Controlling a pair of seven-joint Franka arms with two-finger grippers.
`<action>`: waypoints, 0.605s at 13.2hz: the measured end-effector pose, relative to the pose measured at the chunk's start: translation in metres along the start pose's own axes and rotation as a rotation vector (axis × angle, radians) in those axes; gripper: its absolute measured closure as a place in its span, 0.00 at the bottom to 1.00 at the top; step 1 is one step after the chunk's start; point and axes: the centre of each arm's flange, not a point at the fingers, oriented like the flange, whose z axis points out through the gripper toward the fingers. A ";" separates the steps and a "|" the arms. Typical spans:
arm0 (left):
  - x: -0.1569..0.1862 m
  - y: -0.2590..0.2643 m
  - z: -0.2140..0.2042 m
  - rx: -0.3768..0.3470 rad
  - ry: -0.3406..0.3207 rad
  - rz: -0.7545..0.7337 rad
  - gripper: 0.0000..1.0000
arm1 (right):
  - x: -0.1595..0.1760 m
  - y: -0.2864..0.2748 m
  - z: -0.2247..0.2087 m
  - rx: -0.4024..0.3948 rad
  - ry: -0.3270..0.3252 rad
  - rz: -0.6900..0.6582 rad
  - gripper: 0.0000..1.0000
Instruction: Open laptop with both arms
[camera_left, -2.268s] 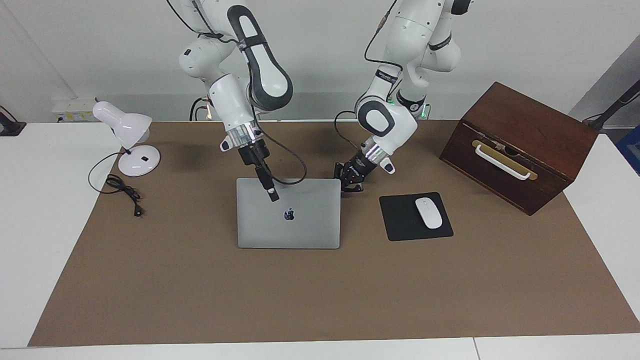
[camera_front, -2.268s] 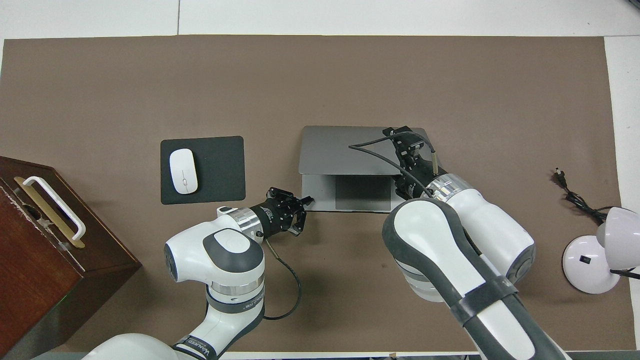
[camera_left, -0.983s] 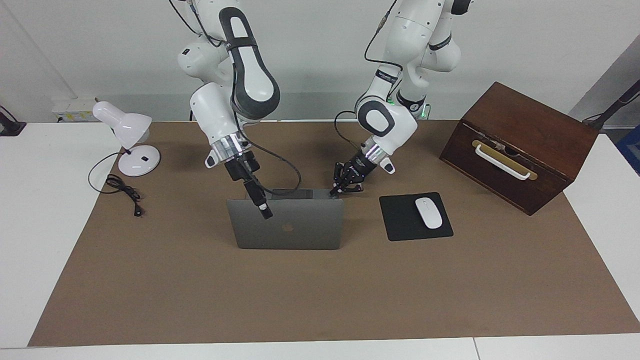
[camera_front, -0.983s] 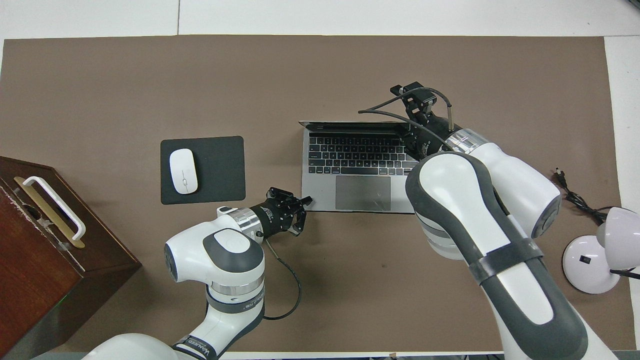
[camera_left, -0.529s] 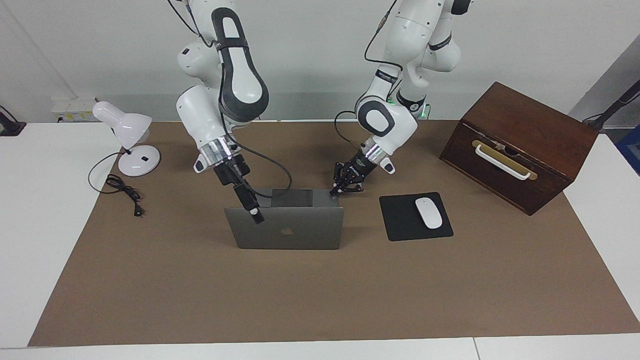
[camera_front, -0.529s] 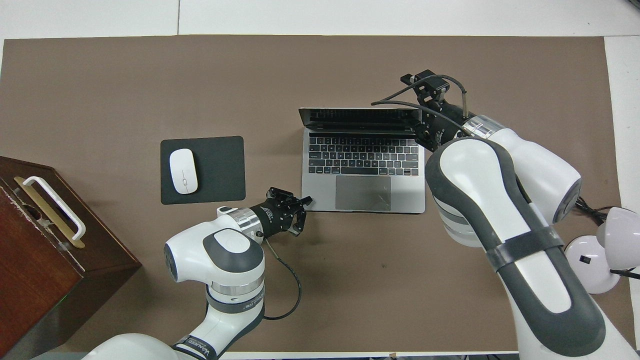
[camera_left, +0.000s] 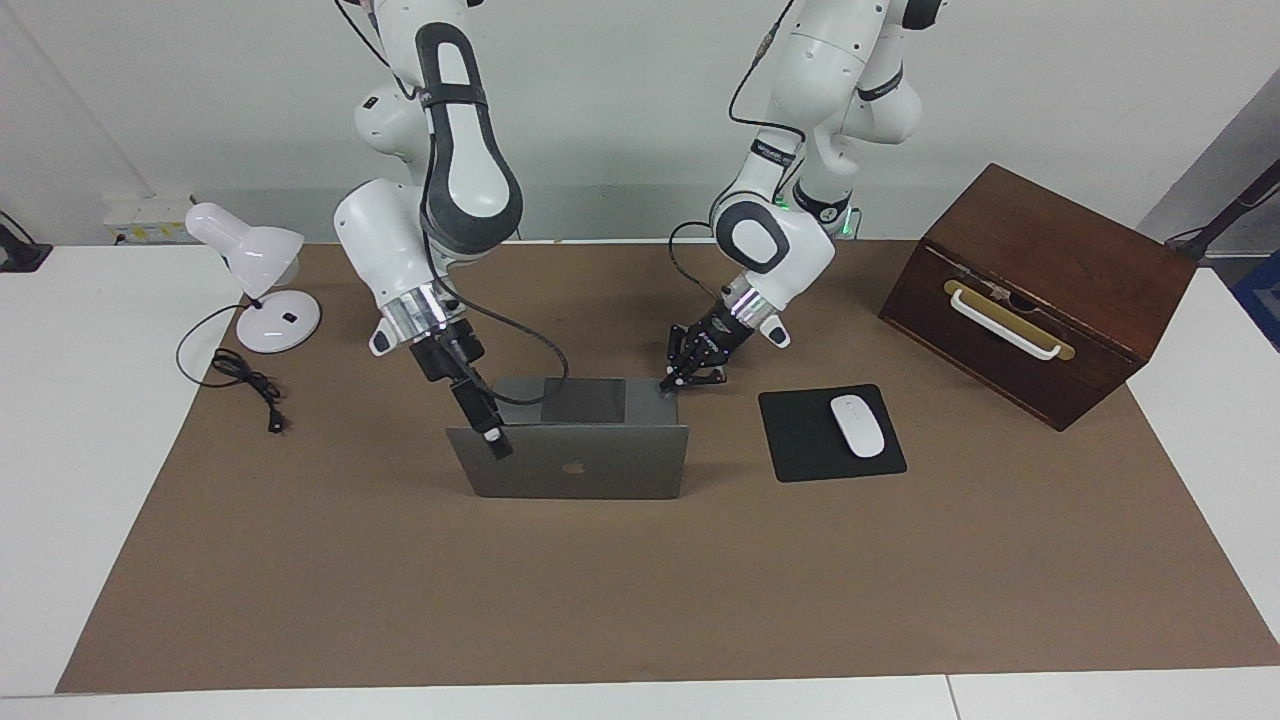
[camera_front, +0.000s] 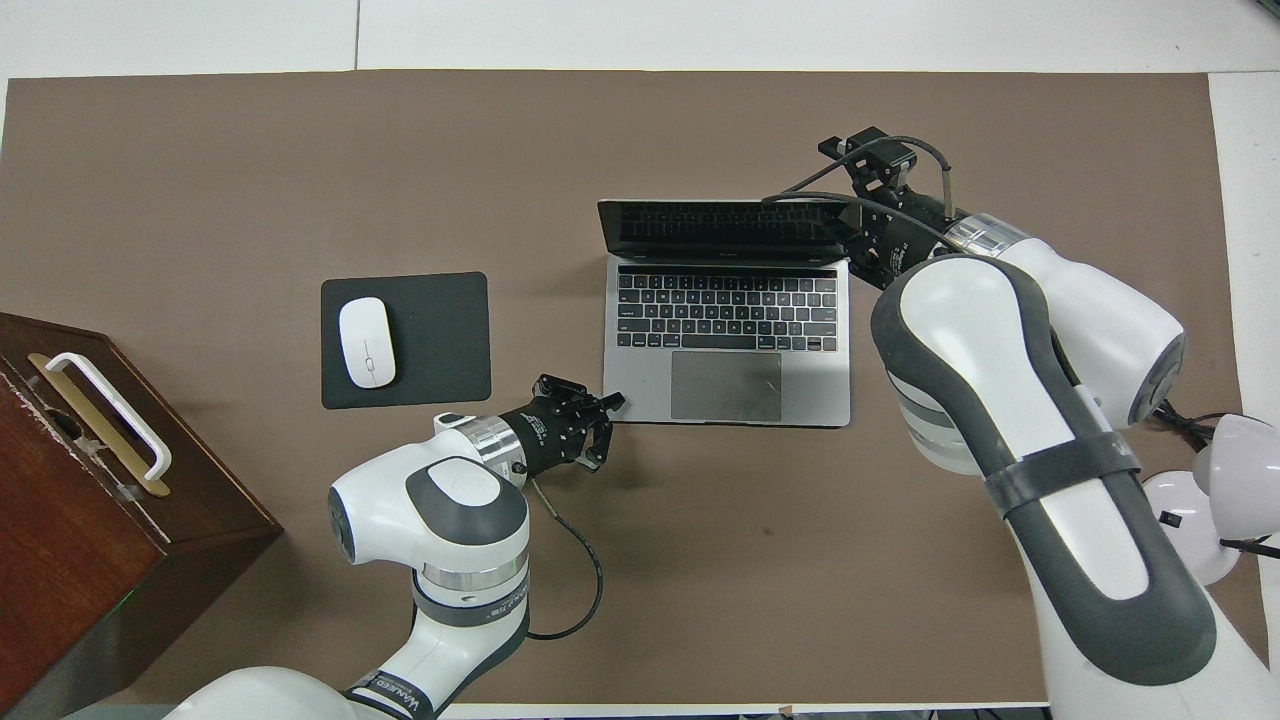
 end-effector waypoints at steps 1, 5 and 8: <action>0.000 0.000 0.000 0.000 0.000 0.000 0.99 | 0.005 -0.002 0.000 0.002 0.000 0.001 0.00; 0.000 0.000 0.000 0.000 0.000 0.000 0.99 | 0.024 -0.012 -0.001 0.011 -0.002 0.003 0.00; 0.000 0.000 0.000 0.000 0.000 0.000 0.99 | 0.026 -0.013 0.005 0.007 0.007 -0.007 0.00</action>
